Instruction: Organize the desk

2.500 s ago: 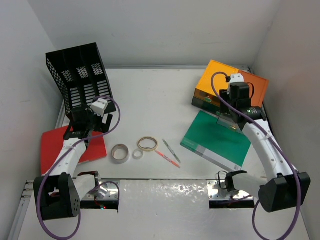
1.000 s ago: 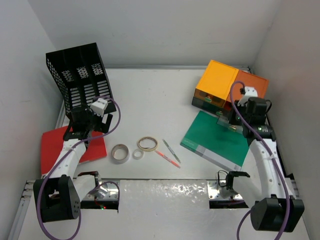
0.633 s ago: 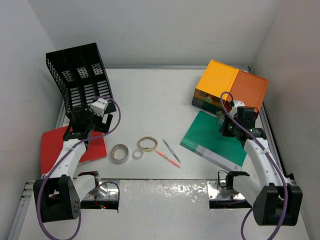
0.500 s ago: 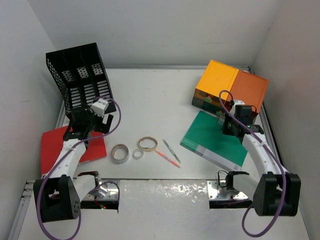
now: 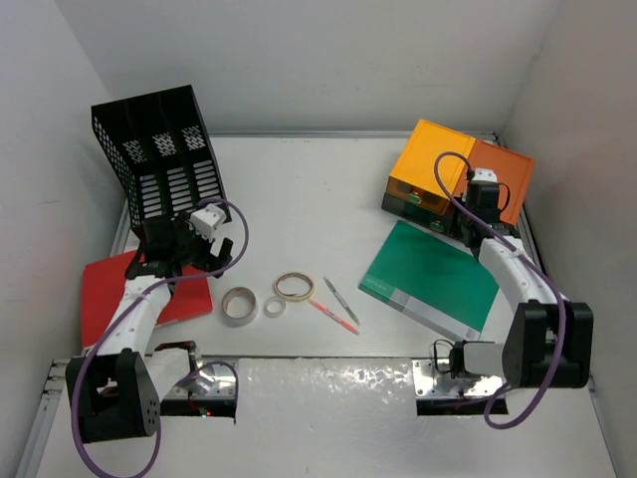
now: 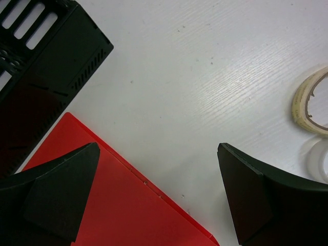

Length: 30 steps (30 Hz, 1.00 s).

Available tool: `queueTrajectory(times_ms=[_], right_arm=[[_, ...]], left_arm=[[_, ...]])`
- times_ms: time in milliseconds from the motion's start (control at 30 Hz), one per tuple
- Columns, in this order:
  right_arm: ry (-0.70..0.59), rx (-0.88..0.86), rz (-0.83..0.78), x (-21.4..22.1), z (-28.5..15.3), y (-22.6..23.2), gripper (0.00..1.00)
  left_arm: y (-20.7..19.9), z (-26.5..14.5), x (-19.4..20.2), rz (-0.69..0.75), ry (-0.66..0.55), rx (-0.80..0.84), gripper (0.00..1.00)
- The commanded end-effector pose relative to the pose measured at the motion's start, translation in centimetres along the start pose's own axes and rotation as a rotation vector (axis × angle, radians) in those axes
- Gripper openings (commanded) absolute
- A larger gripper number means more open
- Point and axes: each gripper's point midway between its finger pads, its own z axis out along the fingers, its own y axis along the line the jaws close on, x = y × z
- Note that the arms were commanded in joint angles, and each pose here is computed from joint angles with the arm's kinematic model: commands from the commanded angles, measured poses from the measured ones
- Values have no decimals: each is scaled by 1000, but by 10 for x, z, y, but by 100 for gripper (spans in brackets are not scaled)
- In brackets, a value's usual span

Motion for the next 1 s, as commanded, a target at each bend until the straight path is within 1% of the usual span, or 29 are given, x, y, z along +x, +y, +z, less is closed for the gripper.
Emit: queueTrajectory(times_ms=[0,167,267,433,533,567,600,633,667,700,733,767,800,833,867,900,967], right_arm=[[-156,76,-1,-52,8,-11,0],[-142,148,-20,-58,24,-21,0],[-172,172,-19,-65,24,-24,0],[-183,180,-31,-68,21,-27,0],[-198,142,-17,-72,15,-20,0],[-176,122,9,-66,13,-16,0],[-185,73,28,-68,6,-7,0],[-189,48,52,-66,2,-1,6],[-212,18,89,-68,-2,7,19],[-226,-33,70,-61,-9,27,36],[-242,-36,69,-59,-12,34,47],[-263,-47,65,-60,-16,44,63],[-258,-77,63,-53,-20,63,72],[-281,-84,80,-56,-20,71,79],[-309,-68,108,-61,-20,74,83],[-316,-82,156,-61,-20,84,92],[-339,-43,230,-63,-11,88,94]], left_arm=[[-1,-3,-20,41,-58,19,99],[1,-4,-18,43,-58,5,99],[2,-4,-18,43,-58,-4,99],[3,-3,-17,42,-55,-4,99],[3,-2,-17,41,-54,-2,99],[3,-1,-17,38,-54,-3,99],[3,-1,-16,37,-52,-2,99],[3,0,-17,35,-51,-2,99],[3,0,-16,35,-50,-1,99],[4,0,-16,35,-50,-3,99],[5,0,-17,34,-49,-4,99],[5,0,-17,34,-49,-4,99],[5,1,-17,34,-48,-5,99],[5,1,-17,32,-45,-4,99],[5,1,-17,32,-46,-6,99],[5,1,-16,28,-42,-4,99],[4,1,-15,29,-41,-3,99]])
